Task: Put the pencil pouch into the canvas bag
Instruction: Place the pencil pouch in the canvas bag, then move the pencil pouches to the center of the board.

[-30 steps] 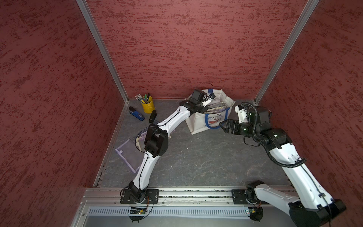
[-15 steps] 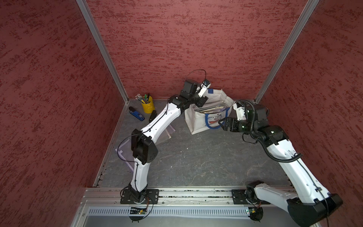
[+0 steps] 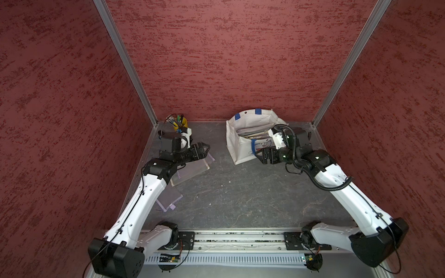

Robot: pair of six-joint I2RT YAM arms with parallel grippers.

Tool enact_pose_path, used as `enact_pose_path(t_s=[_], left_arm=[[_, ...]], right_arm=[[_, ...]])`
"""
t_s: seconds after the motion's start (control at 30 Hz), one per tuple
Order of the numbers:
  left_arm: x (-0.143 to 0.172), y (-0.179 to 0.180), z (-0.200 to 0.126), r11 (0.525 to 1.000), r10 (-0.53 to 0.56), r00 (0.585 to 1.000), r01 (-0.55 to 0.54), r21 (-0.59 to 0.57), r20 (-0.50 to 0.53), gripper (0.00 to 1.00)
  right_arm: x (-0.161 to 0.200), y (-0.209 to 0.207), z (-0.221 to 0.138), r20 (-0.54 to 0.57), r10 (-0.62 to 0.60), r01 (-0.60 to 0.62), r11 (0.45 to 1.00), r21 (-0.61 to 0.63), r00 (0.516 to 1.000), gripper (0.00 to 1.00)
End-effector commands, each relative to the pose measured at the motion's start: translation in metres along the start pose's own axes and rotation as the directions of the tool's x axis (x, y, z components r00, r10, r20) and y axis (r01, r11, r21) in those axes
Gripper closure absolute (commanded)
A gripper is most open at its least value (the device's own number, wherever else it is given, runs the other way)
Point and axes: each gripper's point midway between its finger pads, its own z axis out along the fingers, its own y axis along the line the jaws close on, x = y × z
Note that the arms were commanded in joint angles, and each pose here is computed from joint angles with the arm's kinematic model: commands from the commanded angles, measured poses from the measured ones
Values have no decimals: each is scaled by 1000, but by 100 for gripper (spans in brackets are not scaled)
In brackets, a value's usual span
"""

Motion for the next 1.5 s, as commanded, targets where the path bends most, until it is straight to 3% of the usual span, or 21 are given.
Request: enact_pose_path(t_s=[0.0, 0.13, 0.43, 0.63, 0.73, 0.83, 1.23, 1.47], left_arm=[[7, 50, 19, 983, -178, 984, 176, -60, -29, 16], [-7, 93, 47, 964, -249, 968, 245, -106, -26, 15], [-13, 148, 119, 946, -274, 955, 247, -212, -112, 14], [43, 150, 151, 926, -262, 934, 172, -336, -245, 12], [71, 151, 158, 900, -343, 905, 240, -364, -251, 12], [96, 138, 167, 896, -376, 882, 268, -353, -284, 11], [192, 57, 156, 937, -313, 850, 204, -284, -423, 10], [183, 12, 133, 968, -249, 851, 200, -153, -463, 10]], right_arm=[[-18, 45, 13, 47, -108, 113, 987, -115, 993, 2], [-17, 73, 32, 49, -95, 103, 977, -186, 994, 1], [-6, 96, 46, 38, -75, 82, 973, -217, 996, 1], [-2, 90, 43, 38, -62, 68, 979, -191, 997, 1], [3, 86, 42, 37, -45, 51, 982, -182, 998, 1], [5, 82, 43, 34, -46, 51, 985, -163, 998, 1], [7, 75, 46, 45, -27, 33, 990, -140, 999, 1], [14, 69, 37, 46, -16, 22, 993, -120, 999, 1]])
